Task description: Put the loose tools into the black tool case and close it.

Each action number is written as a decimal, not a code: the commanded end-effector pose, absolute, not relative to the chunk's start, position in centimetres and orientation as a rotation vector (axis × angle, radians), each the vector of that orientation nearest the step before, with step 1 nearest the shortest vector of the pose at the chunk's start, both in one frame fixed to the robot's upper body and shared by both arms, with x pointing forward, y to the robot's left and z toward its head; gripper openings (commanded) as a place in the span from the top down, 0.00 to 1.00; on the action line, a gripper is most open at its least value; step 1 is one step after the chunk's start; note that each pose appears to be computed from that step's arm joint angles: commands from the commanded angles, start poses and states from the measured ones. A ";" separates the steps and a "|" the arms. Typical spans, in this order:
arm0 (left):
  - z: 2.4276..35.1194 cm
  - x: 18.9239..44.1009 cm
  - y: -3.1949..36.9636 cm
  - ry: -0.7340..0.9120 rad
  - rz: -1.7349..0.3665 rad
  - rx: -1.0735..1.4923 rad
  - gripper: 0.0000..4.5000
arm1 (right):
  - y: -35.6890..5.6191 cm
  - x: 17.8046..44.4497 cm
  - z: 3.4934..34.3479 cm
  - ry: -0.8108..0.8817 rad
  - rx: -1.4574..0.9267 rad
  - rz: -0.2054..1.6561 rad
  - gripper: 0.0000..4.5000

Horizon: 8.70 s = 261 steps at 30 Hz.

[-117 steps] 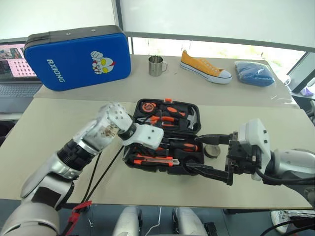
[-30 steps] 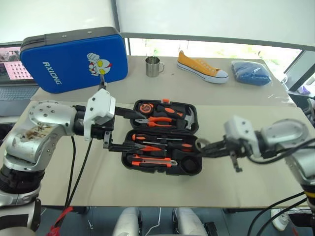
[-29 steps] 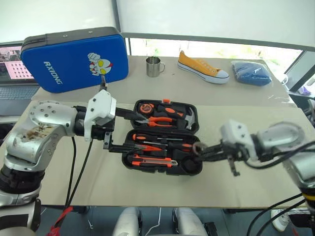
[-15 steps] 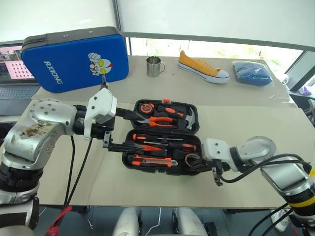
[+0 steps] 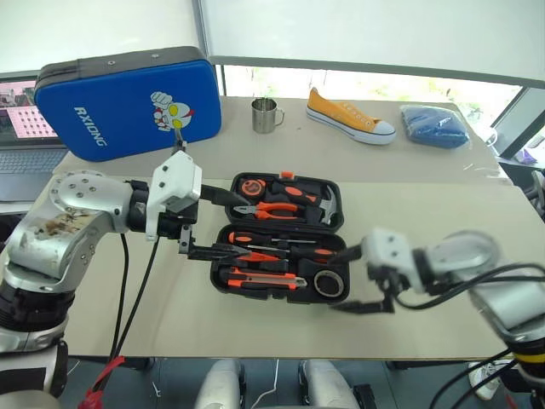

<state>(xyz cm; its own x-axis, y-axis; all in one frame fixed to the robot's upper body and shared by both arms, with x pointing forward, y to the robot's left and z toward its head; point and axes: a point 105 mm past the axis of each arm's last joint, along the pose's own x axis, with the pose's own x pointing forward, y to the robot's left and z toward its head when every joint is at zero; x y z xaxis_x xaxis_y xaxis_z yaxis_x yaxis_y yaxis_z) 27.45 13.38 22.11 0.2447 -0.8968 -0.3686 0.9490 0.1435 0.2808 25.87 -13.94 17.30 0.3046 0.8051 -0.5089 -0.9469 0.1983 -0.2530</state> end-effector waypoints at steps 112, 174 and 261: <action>17.7 34.1 12.8 -0.027 -0.879 0.275 1.00 | -16.8 33.2 17.9 0.061 -0.304 0.739 1.00; 12.2 32.0 14.5 0.214 -1.299 0.640 0.99 | -16.4 24.2 10.9 0.178 -0.585 0.984 1.00; 13.3 31.4 4.3 0.089 -1.613 0.897 0.99 | -12.2 22.8 9.5 0.275 -0.429 1.099 1.00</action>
<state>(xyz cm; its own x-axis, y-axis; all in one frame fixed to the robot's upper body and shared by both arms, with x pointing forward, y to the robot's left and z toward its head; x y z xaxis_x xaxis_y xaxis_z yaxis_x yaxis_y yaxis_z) 31.56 4.21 14.29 0.0393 -0.8334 -0.5513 0.8658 -0.2471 0.4352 22.41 -12.42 8.18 0.4021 0.7897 -0.4634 -0.9134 0.3810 -0.1432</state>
